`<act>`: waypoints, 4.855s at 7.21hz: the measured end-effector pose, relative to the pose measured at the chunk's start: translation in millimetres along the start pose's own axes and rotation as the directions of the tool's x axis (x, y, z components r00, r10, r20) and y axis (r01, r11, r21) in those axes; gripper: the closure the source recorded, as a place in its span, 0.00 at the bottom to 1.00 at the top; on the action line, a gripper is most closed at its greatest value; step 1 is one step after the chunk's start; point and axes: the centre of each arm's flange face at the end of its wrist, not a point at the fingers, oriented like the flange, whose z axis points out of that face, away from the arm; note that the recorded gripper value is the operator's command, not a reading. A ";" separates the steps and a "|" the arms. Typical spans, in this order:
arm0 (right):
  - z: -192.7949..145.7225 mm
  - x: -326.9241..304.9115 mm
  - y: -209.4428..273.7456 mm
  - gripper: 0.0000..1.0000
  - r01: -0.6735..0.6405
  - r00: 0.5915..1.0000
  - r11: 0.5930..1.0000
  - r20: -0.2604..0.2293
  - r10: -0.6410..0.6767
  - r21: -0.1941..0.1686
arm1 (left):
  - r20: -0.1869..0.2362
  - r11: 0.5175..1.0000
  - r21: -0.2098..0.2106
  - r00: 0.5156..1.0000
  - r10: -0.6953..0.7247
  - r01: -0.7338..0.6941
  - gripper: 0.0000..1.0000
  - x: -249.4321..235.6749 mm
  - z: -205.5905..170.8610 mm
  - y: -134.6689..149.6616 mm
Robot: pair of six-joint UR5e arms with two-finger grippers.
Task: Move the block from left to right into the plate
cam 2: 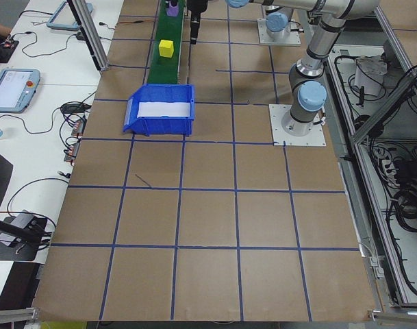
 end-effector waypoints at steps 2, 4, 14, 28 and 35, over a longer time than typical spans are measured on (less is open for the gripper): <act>4.3 6.6 5.5 0.84 0.003 0.998 1.000 -0.057 -0.004 -0.026 | -0.003 1.000 0.002 1.000 -0.002 0.002 0.00 -0.4 -0.9 1.5; -19.9 8.6 22.4 0.84 0.029 0.983 0.994 -0.177 -0.047 -0.102 | -0.005 1.000 0.002 1.000 -0.002 0.002 0.00 -0.6 -0.5 1.6; -110.0 325.2 134.0 0.56 0.185 0.934 0.972 -0.283 -0.219 -0.144 | -0.009 1.000 0.001 1.000 0.000 0.000 0.00 -0.3 -0.3 1.6; -79.4 27.3 11.2 0.00 -0.052 0.991 0.998 -0.123 0.054 0.021 | -0.012 1.000 0.002 1.000 -0.002 0.002 0.00 -0.2 -0.3 1.6; -29.5 -9.1 -3.1 0.00 -0.172 0.982 0.984 0.078 0.169 0.032 | -0.009 1.000 0.000 1.000 -0.006 0.006 0.00 -2.2 2.3 -0.3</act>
